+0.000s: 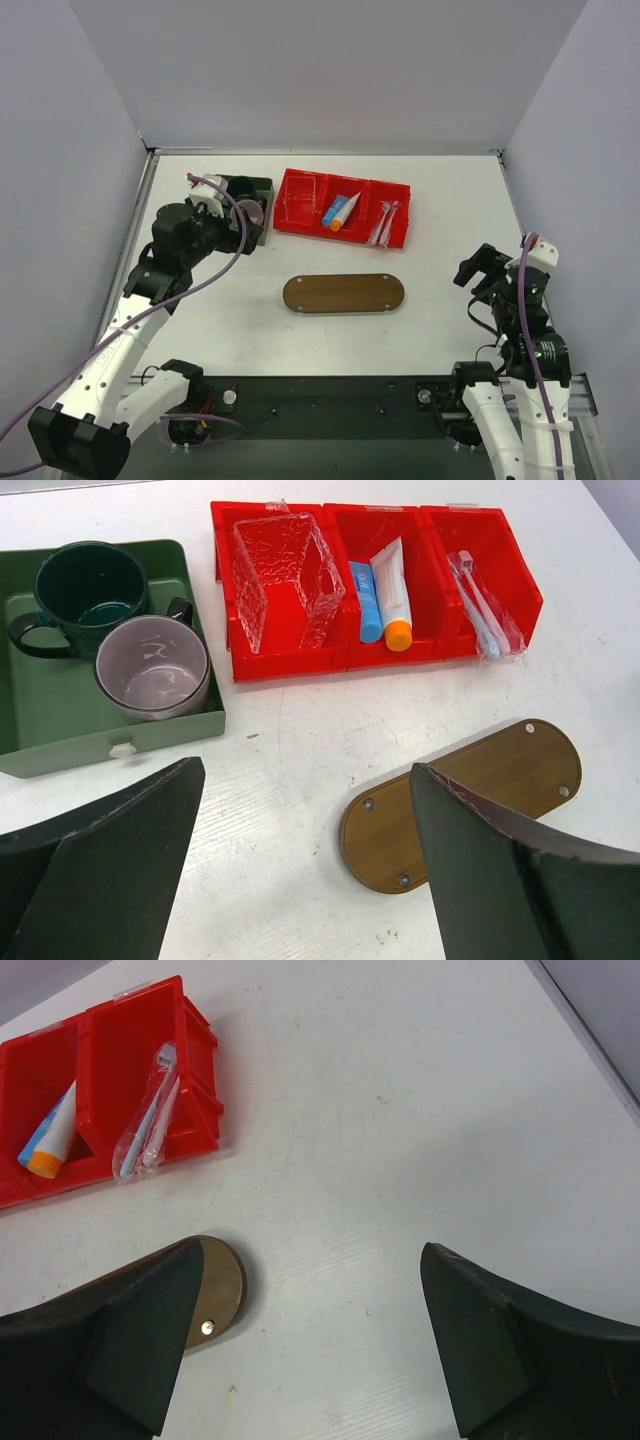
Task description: Prepare toiletry sets of a toothbrush and toothpaste on the tray
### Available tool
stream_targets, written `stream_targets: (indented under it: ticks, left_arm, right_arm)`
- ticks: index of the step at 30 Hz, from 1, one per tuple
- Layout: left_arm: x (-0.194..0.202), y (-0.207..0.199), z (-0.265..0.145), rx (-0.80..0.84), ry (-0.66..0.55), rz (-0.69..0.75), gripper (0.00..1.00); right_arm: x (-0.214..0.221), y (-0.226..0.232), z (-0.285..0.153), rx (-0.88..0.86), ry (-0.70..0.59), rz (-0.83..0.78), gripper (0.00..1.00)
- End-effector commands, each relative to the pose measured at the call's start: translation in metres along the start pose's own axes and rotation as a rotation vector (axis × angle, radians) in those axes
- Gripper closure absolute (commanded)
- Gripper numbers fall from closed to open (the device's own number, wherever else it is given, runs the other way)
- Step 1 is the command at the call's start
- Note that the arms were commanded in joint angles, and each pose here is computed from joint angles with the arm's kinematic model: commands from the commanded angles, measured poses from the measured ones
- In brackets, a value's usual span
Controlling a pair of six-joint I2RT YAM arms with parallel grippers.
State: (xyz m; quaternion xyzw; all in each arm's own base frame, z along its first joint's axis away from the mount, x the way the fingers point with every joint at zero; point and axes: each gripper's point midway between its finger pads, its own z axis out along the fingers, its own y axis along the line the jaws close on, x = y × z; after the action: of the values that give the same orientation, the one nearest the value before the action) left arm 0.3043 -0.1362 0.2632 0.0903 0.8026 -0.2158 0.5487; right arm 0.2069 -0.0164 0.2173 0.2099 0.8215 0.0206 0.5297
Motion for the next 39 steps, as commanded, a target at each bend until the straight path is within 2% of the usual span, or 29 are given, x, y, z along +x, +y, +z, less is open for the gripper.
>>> stream_targets:
  ticks: [1, 15, 23, 31, 34, 35, 37, 39]
  left_arm:
    - [-0.02, -0.002, -0.004, 0.007, -0.065, 0.005, 0.05]
    - [-0.016, 0.004, -0.004, -0.022, -0.069, 0.012, 0.03]
    - [-0.019, 0.006, -0.012, -0.028, -0.123, 0.058, 0.07]
    - [-0.01, 0.003, -0.001, -0.033, -0.077, 0.104, 0.15]
    - [-0.011, -0.008, 0.006, -0.043, -0.061, 0.153, 0.18]
    - [-0.023, -0.006, 0.005, -0.091, -0.078, 0.181, 0.19]
    - [-0.017, -0.023, 0.018, -0.083, -0.037, 0.236, 0.2]
    - [-0.029, -0.035, 0.024, -0.077, -0.035, 0.242, 0.2]
  right_arm:
    - [-0.012, -0.002, -0.004, 0.017, -0.04, 0.002, 0.16]
    - [-0.013, 0.0, -0.009, 0.003, -0.046, 0.02, 0.18]
    - [-0.008, 0.01, -0.006, -0.039, 0.016, -0.018, 0.27]
    - [0.0, 0.029, 0.0, -0.112, 0.096, -0.035, 0.38]
    - [0.008, 0.041, 0.003, -0.146, 0.126, -0.063, 0.41]
    - [0.008, 0.036, 0.008, -0.105, 0.124, -0.077, 0.42]
    - [0.012, 0.047, 0.009, -0.125, 0.138, -0.098, 0.44]
    - [0.019, 0.058, 0.014, -0.143, 0.166, -0.126, 0.46]
